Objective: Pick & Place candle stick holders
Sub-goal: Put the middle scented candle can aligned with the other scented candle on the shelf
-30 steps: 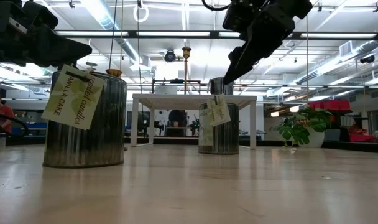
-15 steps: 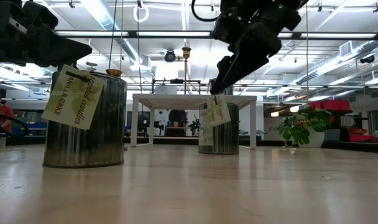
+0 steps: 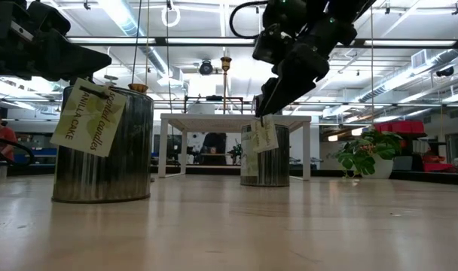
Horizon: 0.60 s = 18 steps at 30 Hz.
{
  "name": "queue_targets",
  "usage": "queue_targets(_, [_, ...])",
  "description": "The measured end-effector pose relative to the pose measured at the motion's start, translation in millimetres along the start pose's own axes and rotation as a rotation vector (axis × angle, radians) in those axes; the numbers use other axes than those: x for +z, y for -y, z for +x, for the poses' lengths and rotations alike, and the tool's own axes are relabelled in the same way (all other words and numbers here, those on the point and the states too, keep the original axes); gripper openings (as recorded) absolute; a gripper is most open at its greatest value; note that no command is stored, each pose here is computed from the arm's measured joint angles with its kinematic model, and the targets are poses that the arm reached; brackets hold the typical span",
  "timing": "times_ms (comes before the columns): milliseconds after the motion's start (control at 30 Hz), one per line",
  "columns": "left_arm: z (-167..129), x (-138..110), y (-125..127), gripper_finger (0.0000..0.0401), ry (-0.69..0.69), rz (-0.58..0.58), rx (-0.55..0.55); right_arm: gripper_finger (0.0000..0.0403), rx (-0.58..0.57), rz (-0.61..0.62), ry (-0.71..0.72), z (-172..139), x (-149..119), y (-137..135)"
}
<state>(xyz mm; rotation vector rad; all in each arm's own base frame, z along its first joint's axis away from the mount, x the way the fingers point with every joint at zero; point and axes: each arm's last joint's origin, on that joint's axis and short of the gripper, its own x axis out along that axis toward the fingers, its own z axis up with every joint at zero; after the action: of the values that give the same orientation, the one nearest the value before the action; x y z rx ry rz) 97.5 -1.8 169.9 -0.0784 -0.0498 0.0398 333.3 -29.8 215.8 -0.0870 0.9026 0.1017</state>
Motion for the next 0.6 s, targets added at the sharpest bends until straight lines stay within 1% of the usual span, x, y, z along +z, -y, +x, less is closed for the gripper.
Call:
queue_targets(67, [0.0, 0.1, 0.0, 0.0032, 0.0, 0.0, 0.0, 0.0391, 0.002, -0.001, -0.019, -4.6, -1.8, -0.2])
queue_targets(200, [0.0, 0.1, 0.0, 0.0032, 0.0, 0.0, 0.0, 0.0391, 0.036, -0.077, -0.011, -15.2, -1.4, -3.0])
queue_targets(367, [0.0, 0.1, 0.0, 0.0032, 0.0, 0.0, 0.0, 0.0391, 0.088, -0.128, -0.013, -15.8, -2.8, -4.5])
queue_targets(600, [0.0, 0.0, 0.0, 0.0032, 0.0, 0.0, 0.0, 0.0391, 0.093, -0.219, -0.018, -14.8, -4.4, -1.7])
